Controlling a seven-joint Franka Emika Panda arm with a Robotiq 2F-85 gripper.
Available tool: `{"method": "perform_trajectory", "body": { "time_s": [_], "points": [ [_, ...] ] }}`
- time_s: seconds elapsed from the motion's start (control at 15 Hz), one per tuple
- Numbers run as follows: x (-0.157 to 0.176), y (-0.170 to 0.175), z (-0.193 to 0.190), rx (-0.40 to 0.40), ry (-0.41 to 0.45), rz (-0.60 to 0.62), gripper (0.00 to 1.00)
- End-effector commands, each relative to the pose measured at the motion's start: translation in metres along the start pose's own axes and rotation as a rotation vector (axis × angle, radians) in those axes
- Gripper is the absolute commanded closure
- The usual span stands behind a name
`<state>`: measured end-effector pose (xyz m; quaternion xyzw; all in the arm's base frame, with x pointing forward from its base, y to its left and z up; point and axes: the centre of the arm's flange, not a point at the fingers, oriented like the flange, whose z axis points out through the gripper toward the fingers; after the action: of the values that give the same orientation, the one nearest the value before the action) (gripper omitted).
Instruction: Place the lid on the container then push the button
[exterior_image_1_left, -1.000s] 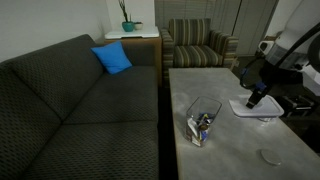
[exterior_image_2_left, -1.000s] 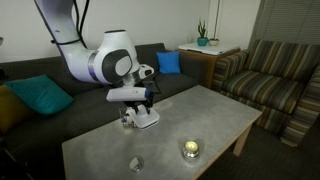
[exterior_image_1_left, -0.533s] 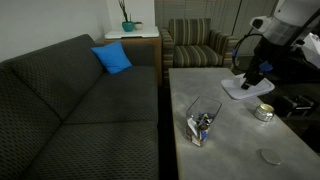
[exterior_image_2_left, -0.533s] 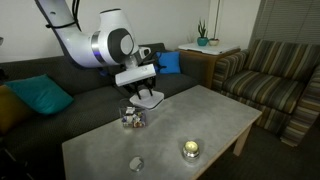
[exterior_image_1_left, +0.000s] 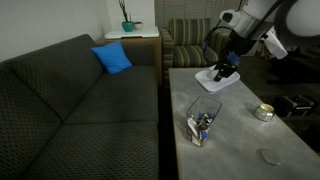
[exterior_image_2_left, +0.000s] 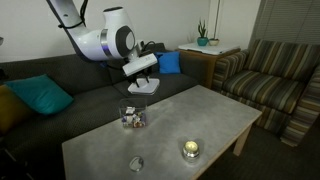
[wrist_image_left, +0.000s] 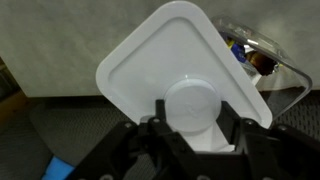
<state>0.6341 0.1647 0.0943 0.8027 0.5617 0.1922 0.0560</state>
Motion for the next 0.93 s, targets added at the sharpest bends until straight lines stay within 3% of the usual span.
{"method": "perform_trajectory", "body": {
  "time_s": [0.0,0.4,0.6,0.87],
  "points": [
    [0.018,0.015,0.043,0.100,0.046,-0.116,0.71],
    [0.014,0.002,0.092,0.260,0.090,-0.196,0.71],
    [0.006,-0.009,0.110,0.335,0.064,-0.275,0.71],
    [0.013,-0.010,0.107,0.378,0.058,-0.359,0.71]
  ]
}}
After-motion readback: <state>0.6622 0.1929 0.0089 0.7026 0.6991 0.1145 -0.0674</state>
